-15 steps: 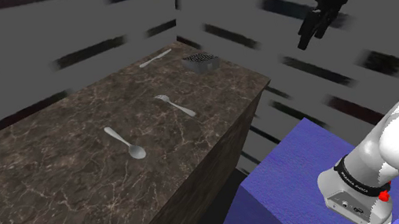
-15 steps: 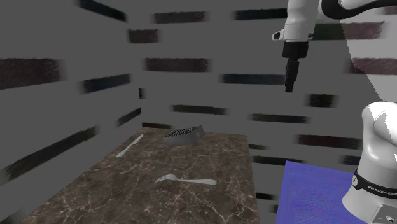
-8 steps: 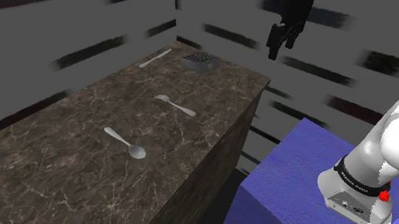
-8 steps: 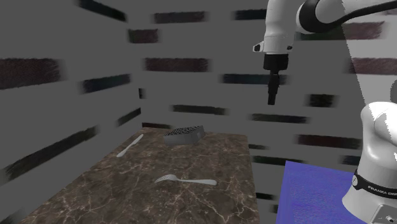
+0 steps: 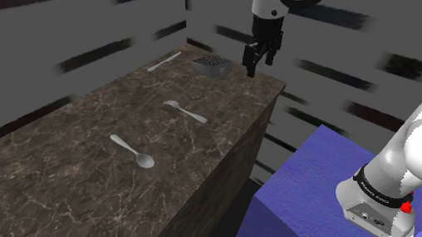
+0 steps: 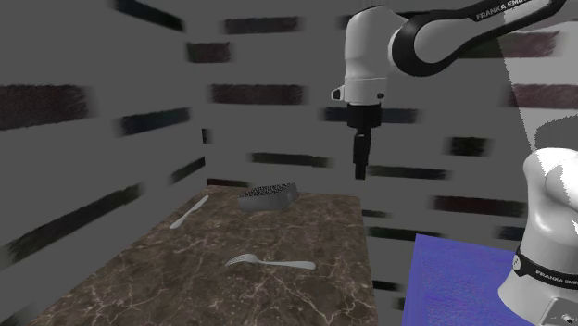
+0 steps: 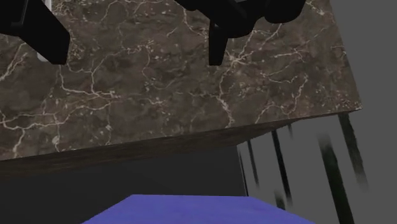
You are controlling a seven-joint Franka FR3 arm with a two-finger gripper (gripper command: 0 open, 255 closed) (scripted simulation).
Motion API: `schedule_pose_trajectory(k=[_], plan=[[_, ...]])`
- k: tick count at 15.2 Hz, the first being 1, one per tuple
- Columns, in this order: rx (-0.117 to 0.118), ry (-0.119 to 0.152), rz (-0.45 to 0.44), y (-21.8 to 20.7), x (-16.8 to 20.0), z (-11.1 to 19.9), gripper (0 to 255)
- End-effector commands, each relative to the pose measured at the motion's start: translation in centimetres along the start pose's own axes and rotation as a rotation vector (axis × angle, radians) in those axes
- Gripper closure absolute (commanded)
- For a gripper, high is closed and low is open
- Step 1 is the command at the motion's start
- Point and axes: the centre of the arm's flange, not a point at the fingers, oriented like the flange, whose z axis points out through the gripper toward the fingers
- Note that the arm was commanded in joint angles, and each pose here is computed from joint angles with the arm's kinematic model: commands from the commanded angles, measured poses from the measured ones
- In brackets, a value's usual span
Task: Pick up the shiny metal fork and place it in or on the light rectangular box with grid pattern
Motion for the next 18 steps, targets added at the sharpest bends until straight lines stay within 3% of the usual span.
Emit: schedule_pose_trajectory(k=[1, 18], plan=[[0.004, -0.008, -0.009, -1.5, 1.9, 1.1, 0], [0.034, -0.076, -0.090, -16.0, 16.4, 11.3, 0]])
